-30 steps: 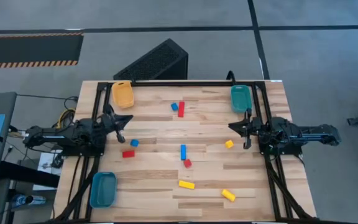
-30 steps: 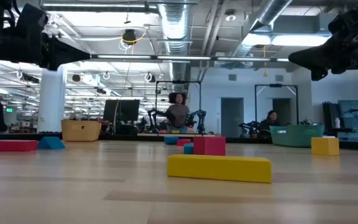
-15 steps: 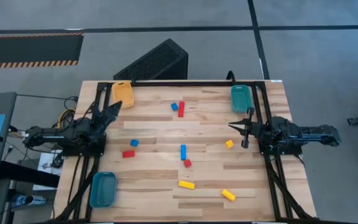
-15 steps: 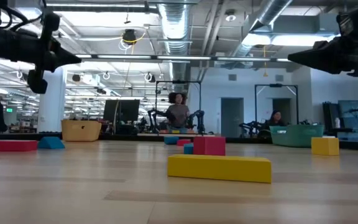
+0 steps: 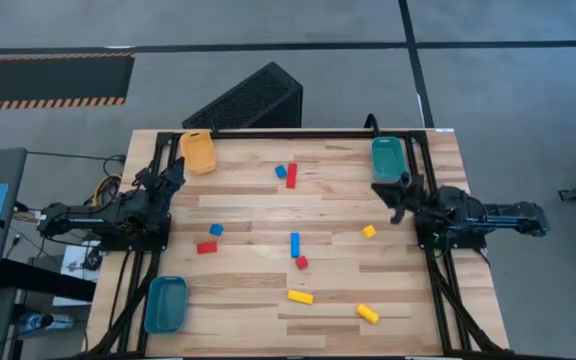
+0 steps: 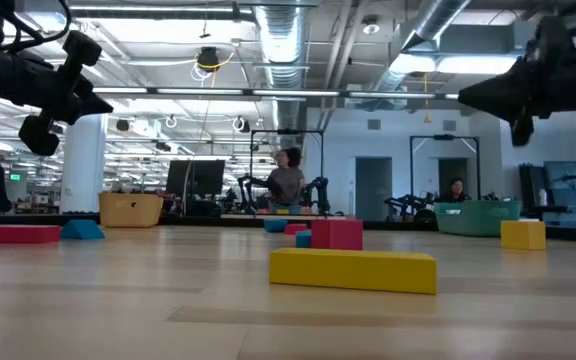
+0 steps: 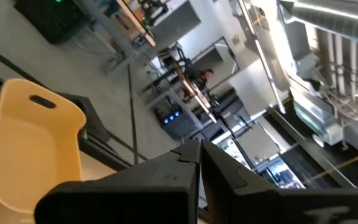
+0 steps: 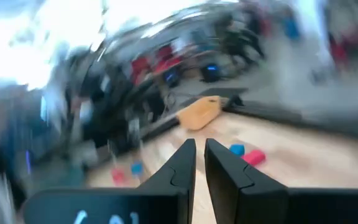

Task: Sort & place blocks by color
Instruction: Put the top right yellow block into the light blue bin

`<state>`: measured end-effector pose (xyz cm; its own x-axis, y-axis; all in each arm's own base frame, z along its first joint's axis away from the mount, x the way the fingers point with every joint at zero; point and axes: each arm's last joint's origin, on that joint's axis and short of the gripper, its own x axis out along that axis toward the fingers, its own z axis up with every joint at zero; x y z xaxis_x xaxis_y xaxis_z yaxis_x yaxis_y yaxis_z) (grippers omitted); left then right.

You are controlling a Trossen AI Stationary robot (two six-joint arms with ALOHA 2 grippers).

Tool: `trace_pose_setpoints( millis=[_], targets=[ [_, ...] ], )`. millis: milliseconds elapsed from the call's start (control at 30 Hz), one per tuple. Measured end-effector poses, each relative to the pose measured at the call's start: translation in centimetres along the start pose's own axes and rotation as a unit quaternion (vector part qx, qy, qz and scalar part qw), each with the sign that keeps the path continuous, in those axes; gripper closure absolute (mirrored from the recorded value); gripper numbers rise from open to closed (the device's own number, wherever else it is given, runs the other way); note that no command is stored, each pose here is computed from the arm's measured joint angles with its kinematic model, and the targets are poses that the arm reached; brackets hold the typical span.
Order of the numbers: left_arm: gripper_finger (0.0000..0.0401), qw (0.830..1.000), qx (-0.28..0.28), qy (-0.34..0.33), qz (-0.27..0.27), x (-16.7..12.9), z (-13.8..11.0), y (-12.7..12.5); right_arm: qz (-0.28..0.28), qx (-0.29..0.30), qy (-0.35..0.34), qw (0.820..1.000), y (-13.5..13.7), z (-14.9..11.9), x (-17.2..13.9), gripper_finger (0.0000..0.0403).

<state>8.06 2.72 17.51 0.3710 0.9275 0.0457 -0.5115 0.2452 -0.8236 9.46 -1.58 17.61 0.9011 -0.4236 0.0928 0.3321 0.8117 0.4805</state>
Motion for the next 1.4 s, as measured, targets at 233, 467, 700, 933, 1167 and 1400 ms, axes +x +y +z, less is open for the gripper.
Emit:
trace_pose_setpoints(
  millis=[233,467,700,933,1167,1400],
  targets=[
    [0.0401,1.000,-0.008,0.002,-0.001,0.0,0.0,0.0,-0.129,0.123,-0.081,0.981,-1.2,0.6,0.0,0.0340],
    [0.0401,0.999,-0.012,0.025,-0.025,0.1,0.0,-0.3,-0.177,0.116,-0.115,0.971,-1.9,1.0,0.0,0.0340],
    [0.0401,0.968,0.028,0.172,-0.180,-0.3,0.0,-2.0,-0.175,0.162,-0.178,0.955,-2.2,2.1,0.0,0.0340],
    [0.0400,0.959,0.053,0.169,-0.222,-0.5,1.3,-3.5,-0.086,0.203,-0.193,0.956,-1.0,3.8,0.1,0.0342],
    [0.0378,0.950,0.135,0.155,-0.236,-0.2,2.2,-5.4,-0.081,0.216,-0.143,0.963,1.3,6.0,1.7,0.0365],
    [0.0332,0.941,0.181,0.148,-0.246,0.6,1.5,-7.7,-0.080,0.130,-0.075,0.986,5.0,8.7,5.2,0.0384]
  ],
)
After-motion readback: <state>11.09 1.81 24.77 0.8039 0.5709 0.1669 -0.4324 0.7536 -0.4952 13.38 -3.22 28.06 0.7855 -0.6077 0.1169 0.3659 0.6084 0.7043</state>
